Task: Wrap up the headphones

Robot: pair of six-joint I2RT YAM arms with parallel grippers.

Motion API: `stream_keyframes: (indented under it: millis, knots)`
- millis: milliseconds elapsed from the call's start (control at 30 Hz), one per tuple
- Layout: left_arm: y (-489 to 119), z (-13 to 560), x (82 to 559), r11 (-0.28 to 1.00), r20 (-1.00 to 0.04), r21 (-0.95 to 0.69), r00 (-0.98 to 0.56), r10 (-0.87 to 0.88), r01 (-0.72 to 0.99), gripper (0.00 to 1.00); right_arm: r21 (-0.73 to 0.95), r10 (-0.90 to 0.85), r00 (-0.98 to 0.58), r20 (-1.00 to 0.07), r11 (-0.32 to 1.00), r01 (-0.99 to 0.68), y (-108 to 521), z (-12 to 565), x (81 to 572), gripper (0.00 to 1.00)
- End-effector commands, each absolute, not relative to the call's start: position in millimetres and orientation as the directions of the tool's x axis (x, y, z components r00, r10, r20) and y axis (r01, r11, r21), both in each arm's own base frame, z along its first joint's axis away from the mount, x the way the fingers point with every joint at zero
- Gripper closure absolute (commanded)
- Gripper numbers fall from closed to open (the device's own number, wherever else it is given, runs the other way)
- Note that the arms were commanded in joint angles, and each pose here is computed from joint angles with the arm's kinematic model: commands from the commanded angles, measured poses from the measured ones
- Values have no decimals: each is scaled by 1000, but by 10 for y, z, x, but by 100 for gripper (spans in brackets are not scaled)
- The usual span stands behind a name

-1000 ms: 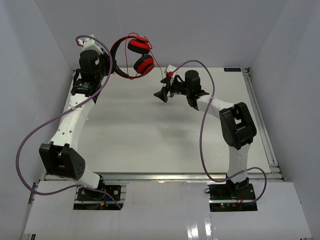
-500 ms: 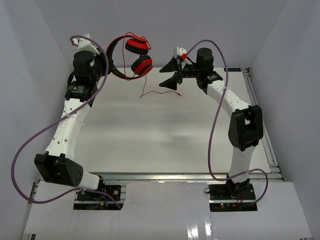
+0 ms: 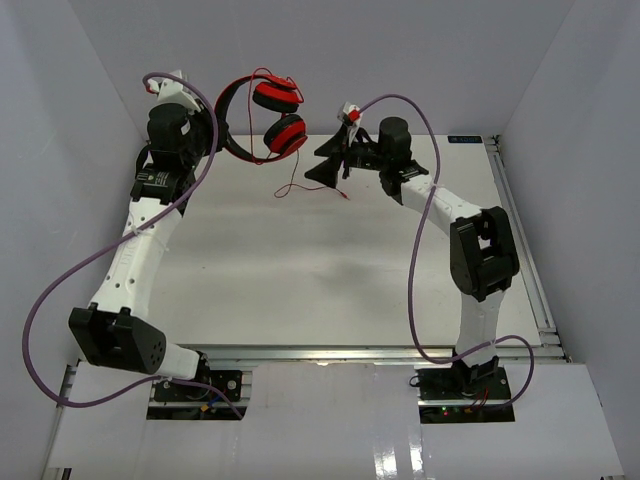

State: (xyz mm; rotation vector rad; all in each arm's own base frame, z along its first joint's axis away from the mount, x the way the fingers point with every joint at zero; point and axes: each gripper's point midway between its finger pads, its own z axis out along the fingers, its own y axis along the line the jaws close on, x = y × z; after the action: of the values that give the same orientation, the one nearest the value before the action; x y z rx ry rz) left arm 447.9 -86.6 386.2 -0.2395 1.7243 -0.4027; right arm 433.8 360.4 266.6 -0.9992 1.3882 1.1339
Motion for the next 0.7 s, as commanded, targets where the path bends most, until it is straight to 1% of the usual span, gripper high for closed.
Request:
stream_keyframes:
  millis: [0, 33, 67, 100, 233, 300, 333, 367, 400, 433, 500, 567, 600, 633, 667]
  knots:
    - [-897, 4389, 4240, 886, -897, -441, -82, -434, 141, 100, 67, 100, -42, -994, 252, -965, 3871, 2976, 4577, 10]
    - [-899, 4385, 4235, 885, -897, -443, -85, -435, 142, 100, 71, 111, -43, -993, 261, -963, 3899, 2998, 4633, 10]
    - [-899, 4383, 4227, 884, -895, -445, -85, -437, 142, 100, 74, 142, -39, -989, 250, -966, 3941, 3167, 4661, 10]
    - [-899, 4388, 4215, 881, -893, -451, -85, -443, 142, 100, 89, 145, -55, -988, 242, -966, 3996, 3120, 4697, 10]
    - [-905, 4365, 4207, 873, -883, -468, -93, -459, 137, 100, 102, 161, -71, -984, 193, -976, 4327, 3146, 4509, 7]
    - [-972, 4363, 4186, 862, -878, -479, -111, -466, 167, 100, 156, 177, -117, -977, 227, -961, 4428, 3070, 4541, 4]
    - [-976, 4359, 4184, 860, -876, -481, -113, -468, 167, 100, 180, 174, -144, -974, 217, -959, 4479, 3015, 4508, 3]
    - [-979, 4366, 4174, 857, -873, -487, -114, -473, 168, 100, 212, 194, -163, -967, 264, -941, 4495, 2992, 4591, 0]
    - [-983, 4394, 4159, 856, -873, -488, -109, -475, 172, 100, 261, 212, -206, -955, 278, -924, 4527, 2943, 4628, 8]
    - [-983, 4407, 4147, 854, -872, -490, -108, -478, 174, 100, 288, 220, -230, -948, 284, -915, 4534, 2895, 4655, 13]
    - [-971, 4451, 4120, 853, -871, -491, -98, -482, 174, 100, 307, 221, -254, -941, 252, -918, 4546, 2800, 4605, 22]
    - [-957, 4474, 4114, 852, -869, -495, -92, -486, 171, 100, 328, 214, -288, -933, 188, -926, 4548, 2706, 4468, 33]
    - [-954, 4486, 4112, 851, -868, -497, -90, -488, 170, 100, 320, 233, -282, -931, 143, -937, 4547, 2742, 4379, 41]
    - [-961, 4504, 4108, 848, -866, -500, -88, -493, 173, 100, 315, 227, -282, -932, 124, -941, 4543, 2746, 4343, 42]
    - [-959, 4527, 4104, 847, -865, -502, -84, -495, 175, 100, 312, 240, -286, -928, 78, -947, 4528, 2752, 4239, 49]
